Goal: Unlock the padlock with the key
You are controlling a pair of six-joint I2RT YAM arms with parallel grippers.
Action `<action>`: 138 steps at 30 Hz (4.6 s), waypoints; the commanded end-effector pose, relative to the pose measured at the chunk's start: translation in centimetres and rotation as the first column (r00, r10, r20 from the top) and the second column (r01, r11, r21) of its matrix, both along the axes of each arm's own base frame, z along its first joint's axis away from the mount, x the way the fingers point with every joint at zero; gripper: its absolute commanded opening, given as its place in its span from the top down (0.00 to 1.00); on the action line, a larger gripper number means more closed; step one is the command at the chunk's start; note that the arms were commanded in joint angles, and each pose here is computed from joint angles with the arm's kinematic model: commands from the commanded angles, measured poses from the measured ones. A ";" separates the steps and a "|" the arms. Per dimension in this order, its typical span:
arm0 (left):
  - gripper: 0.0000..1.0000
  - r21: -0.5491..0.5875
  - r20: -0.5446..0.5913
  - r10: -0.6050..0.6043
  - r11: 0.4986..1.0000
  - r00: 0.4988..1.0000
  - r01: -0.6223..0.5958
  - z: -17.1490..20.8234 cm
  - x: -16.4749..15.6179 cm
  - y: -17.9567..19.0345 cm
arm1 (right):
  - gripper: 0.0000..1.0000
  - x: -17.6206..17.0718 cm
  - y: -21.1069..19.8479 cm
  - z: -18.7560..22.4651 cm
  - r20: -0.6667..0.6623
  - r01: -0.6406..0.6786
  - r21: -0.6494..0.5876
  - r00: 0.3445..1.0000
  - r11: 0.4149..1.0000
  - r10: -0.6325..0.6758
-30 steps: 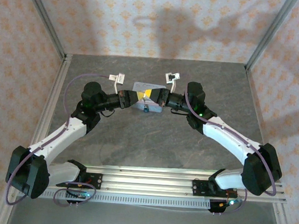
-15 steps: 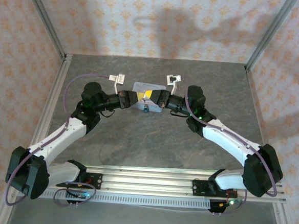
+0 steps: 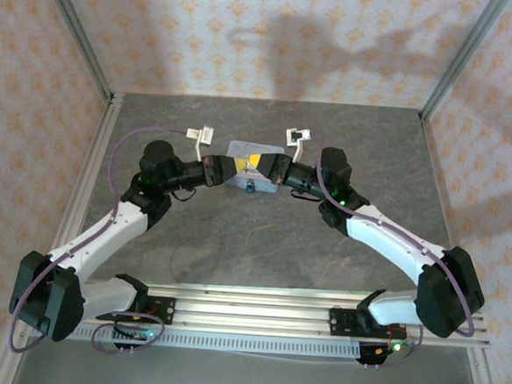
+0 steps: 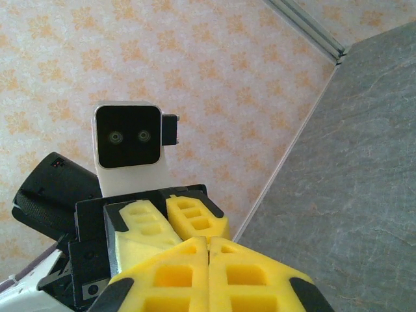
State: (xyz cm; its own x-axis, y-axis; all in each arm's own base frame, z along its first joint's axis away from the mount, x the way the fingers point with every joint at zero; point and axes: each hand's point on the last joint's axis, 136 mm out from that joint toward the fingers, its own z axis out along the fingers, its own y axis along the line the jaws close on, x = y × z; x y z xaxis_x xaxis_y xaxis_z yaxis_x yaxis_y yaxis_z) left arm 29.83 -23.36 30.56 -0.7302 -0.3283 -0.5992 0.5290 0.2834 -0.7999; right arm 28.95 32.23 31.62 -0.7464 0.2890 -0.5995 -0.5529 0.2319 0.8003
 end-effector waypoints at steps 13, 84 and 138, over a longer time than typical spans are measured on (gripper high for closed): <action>0.83 -0.023 0.094 -0.021 0.999 0.995 0.023 2.8 -0.4 0.0 | 1.00 0.3 0.3 0.7 0.023 0.017 0.026 1.000 1.000 -0.018; 1.00 0.531 -0.083 0.431 0.782 0.898 -0.327 -11.9 0.6 13.5 | 0.42 5.8 0.5 -23.4 0.097 0.313 -0.882 0.852 0.353 -0.514; 1.00 0.506 -0.111 0.403 0.809 0.908 -0.297 -13.6 0.1 13.0 | 0.78 12.3 1.2 -27.7 0.190 0.374 -0.897 0.807 0.234 -0.560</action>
State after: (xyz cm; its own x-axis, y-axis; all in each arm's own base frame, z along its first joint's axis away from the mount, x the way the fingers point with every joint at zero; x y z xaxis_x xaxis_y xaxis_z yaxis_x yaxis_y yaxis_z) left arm 29.80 -10.15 16.76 -0.7512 -0.3044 -0.5857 0.1362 0.7968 -0.5887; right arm 40.30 33.46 2.90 -0.7787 0.0504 -0.6253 0.0333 0.9987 0.0391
